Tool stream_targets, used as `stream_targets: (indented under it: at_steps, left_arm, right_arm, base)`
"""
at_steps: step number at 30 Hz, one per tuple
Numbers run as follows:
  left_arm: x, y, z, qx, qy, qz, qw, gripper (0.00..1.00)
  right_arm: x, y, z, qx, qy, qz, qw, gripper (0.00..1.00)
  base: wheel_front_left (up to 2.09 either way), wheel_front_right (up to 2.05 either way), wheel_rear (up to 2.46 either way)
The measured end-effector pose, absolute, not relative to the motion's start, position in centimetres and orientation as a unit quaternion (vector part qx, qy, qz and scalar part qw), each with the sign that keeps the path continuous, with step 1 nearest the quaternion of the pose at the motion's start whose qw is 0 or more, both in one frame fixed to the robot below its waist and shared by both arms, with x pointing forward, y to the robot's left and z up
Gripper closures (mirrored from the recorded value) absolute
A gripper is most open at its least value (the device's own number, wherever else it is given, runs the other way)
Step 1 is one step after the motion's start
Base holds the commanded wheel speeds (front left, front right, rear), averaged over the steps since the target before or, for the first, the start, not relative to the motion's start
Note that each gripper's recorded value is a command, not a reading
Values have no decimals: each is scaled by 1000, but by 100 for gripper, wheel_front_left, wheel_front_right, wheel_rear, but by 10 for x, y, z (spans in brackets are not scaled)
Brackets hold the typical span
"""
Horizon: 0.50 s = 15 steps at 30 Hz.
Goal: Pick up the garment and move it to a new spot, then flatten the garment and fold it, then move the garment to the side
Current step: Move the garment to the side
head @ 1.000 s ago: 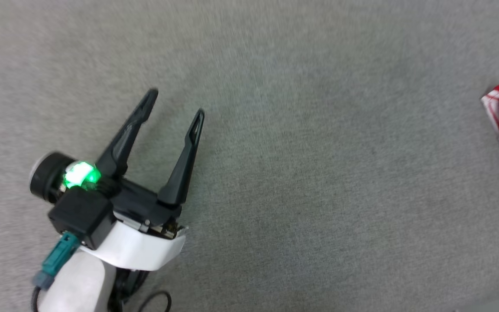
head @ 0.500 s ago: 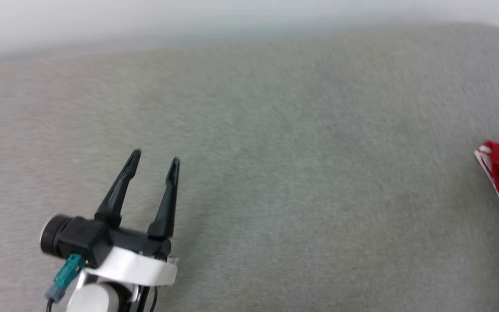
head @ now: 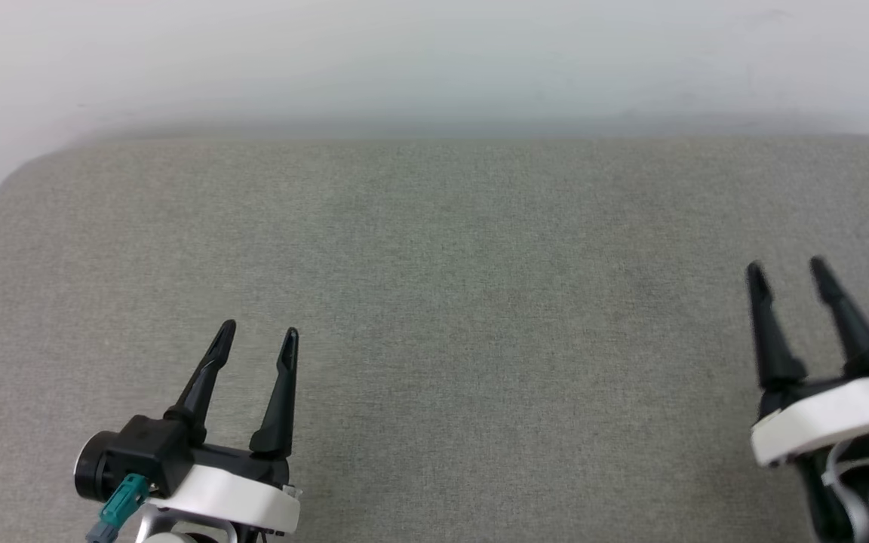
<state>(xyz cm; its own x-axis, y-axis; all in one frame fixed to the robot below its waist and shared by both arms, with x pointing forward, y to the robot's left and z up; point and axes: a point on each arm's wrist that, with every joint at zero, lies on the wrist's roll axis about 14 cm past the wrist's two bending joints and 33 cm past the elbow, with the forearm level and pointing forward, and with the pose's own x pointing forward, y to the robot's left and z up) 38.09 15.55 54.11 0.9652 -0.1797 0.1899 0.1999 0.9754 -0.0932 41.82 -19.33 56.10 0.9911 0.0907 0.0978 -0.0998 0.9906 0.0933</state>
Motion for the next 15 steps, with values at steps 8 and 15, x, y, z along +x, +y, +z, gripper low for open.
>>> stream_targets:
  at_steps: [8,15]
  left_arm:
    - [373,170,535,-60,-83,-67,993,0]
    - [371,174,535,-57,-85,-57,993,0]
  right_arm:
    - [403,-170,537,80,-51,56,994,0]
    - [396,-161,524,88,-42,61,993,0]
  base:
    - [0,0,0]
    - [0,0,0]
